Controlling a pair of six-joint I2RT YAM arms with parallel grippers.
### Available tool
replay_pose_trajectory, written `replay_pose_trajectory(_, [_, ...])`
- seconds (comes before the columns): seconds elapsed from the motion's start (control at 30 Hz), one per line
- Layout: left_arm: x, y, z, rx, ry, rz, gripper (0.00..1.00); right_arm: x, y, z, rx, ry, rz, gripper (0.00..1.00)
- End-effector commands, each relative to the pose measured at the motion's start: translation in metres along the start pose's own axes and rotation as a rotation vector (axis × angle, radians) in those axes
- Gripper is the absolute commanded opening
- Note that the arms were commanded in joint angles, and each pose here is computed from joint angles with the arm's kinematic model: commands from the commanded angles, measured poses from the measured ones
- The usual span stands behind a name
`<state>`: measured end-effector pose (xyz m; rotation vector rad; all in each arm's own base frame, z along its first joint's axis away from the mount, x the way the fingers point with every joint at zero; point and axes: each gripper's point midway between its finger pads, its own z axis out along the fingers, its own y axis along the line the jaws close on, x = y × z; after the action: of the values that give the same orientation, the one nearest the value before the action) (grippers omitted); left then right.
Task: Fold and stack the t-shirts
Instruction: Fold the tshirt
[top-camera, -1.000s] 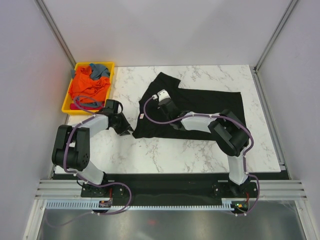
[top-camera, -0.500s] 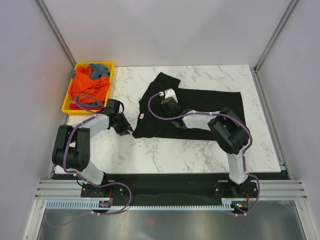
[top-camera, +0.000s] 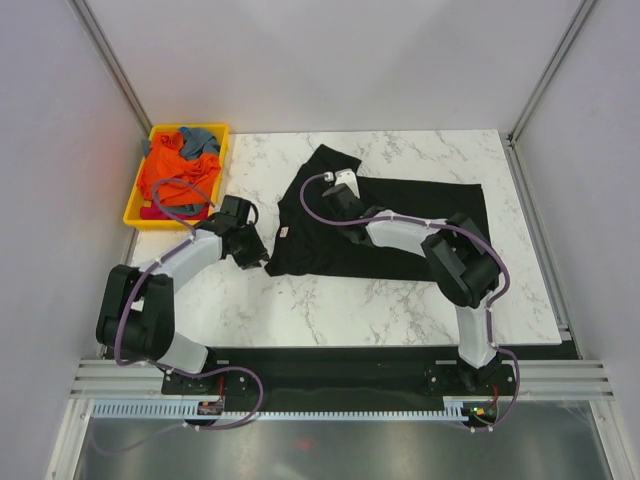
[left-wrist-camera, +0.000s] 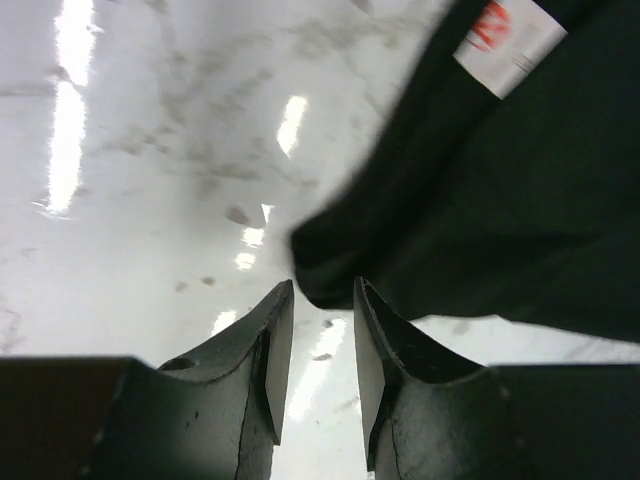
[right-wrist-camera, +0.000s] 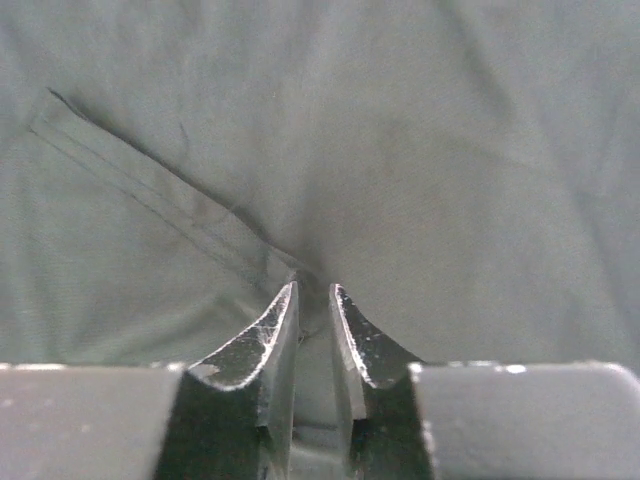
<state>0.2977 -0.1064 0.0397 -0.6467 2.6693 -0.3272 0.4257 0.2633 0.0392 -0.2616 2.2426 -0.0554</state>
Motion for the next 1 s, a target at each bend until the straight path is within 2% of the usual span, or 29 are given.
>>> replay_pose_trajectory(0.0, [0.002, -0.042, -0.022, 0.127, -0.041, 0.103, 0.38, -0.041, -0.016, -0.031, 0.025, -0.004, 0.094, 0.27])
replay_pose_trajectory(0.07, [0.012, -0.061, -0.023, 0.167, -0.014, 0.136, 0.38, -0.041, -0.034, -0.038, 0.053, 0.030, 0.178, 0.29])
replay_pose_trajectory(0.13, [0.018, -0.072, -0.021, 0.183, 0.000, 0.154, 0.38, -0.024, -0.049, -0.044, 0.058, 0.110, 0.249, 0.29])
replay_pose_trajectory(0.27, [0.017, -0.073, -0.005, 0.150, 0.019, 0.157, 0.37, 0.017, -0.108, -0.061, 0.126, 0.229, 0.353, 0.29])
replay_pose_trajectory(0.37, [0.016, -0.062, 0.013, 0.074, 0.030, 0.147, 0.37, 0.049, -0.167, -0.067, 0.226, 0.304, 0.422, 0.29])
replay_pose_trajectory(0.57, [0.022, -0.017, 0.037, -0.137, 0.035, 0.137, 0.36, 0.108, -0.232, -0.080, 0.405, 0.417, 0.466, 0.29])
replay_pose_trajectory(0.67, [0.028, 0.003, 0.040, -0.204, 0.038, 0.138, 0.36, 0.131, -0.264, -0.082, 0.484, 0.440, 0.526, 0.28])
replay_pose_trajectory(0.97, [0.031, 0.015, 0.030, -0.232, 0.016, 0.125, 0.36, 0.159, -0.301, -0.089, 0.641, 0.447, 0.665, 0.27])
